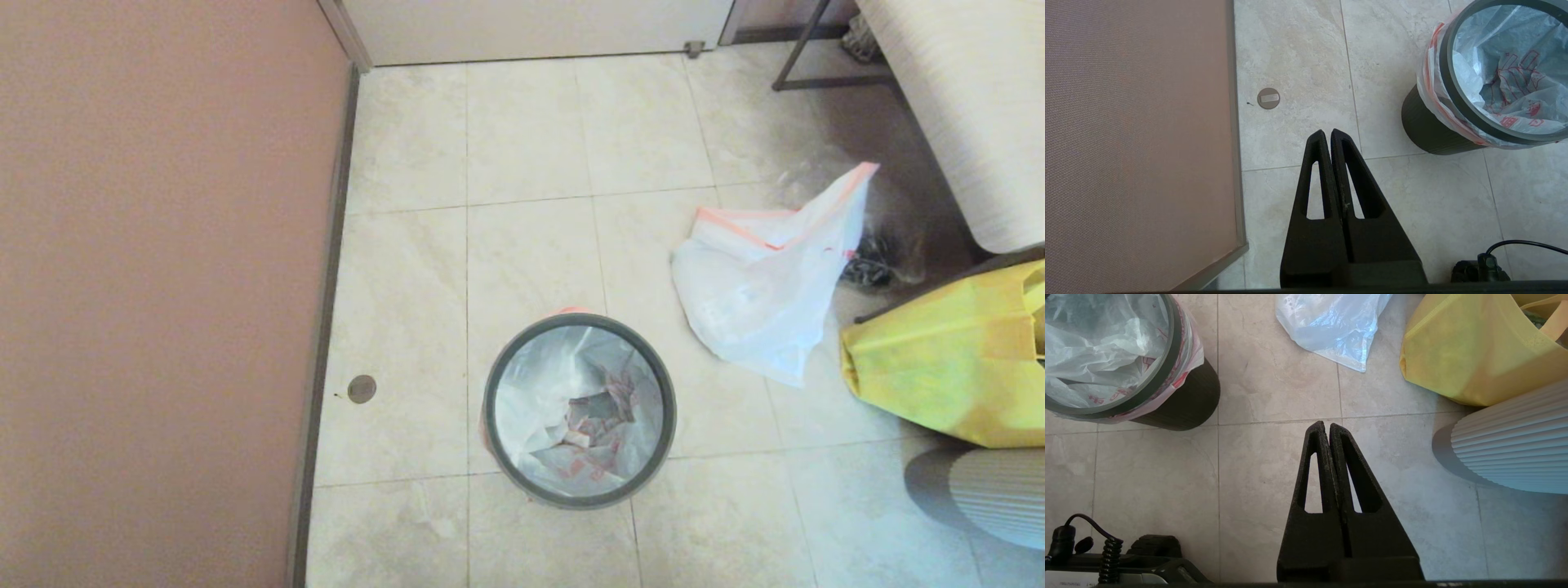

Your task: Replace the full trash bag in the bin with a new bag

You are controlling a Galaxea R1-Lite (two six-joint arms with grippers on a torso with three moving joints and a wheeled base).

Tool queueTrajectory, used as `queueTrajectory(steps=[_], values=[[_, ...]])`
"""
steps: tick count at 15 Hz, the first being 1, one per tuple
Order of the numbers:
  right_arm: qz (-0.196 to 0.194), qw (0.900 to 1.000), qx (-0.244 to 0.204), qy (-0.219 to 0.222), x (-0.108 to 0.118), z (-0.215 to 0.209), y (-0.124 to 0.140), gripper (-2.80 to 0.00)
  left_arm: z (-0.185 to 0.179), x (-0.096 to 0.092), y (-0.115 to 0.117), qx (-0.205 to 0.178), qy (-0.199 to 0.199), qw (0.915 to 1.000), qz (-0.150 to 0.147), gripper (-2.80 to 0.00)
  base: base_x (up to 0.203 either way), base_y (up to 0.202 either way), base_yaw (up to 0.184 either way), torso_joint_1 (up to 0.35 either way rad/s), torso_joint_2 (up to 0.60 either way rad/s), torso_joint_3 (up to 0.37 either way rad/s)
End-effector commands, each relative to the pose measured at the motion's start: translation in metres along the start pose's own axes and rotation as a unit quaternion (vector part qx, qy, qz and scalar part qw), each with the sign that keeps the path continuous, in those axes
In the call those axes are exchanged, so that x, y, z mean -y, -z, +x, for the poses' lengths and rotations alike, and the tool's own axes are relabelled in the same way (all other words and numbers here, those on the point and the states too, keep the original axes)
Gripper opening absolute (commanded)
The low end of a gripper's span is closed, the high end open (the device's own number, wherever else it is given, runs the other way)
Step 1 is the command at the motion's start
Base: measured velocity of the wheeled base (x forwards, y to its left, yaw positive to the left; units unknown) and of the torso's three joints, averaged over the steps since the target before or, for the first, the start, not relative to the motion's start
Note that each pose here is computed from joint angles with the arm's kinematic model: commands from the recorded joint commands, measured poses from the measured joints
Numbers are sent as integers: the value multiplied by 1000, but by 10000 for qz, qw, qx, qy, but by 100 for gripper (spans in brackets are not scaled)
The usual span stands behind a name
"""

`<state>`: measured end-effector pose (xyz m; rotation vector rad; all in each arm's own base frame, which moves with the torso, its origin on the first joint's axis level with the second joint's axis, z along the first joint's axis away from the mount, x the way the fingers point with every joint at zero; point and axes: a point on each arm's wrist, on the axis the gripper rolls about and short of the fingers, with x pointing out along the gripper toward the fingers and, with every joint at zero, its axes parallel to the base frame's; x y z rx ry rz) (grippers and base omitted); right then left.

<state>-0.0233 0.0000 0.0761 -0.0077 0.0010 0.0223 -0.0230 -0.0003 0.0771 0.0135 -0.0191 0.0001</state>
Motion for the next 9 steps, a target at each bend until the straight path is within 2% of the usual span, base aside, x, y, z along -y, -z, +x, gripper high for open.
queueTrajectory(steps=[1,9], values=[[0,10000,-18,-3,0,0,0,-280,1,0,2,-34,0,10000,2,-280,0,0,0,0,0,0],[8,10000,-17,-3,0,0,0,-280,1,0,2,-34,0,10000,2,-280,0,0,0,0,0,0]])
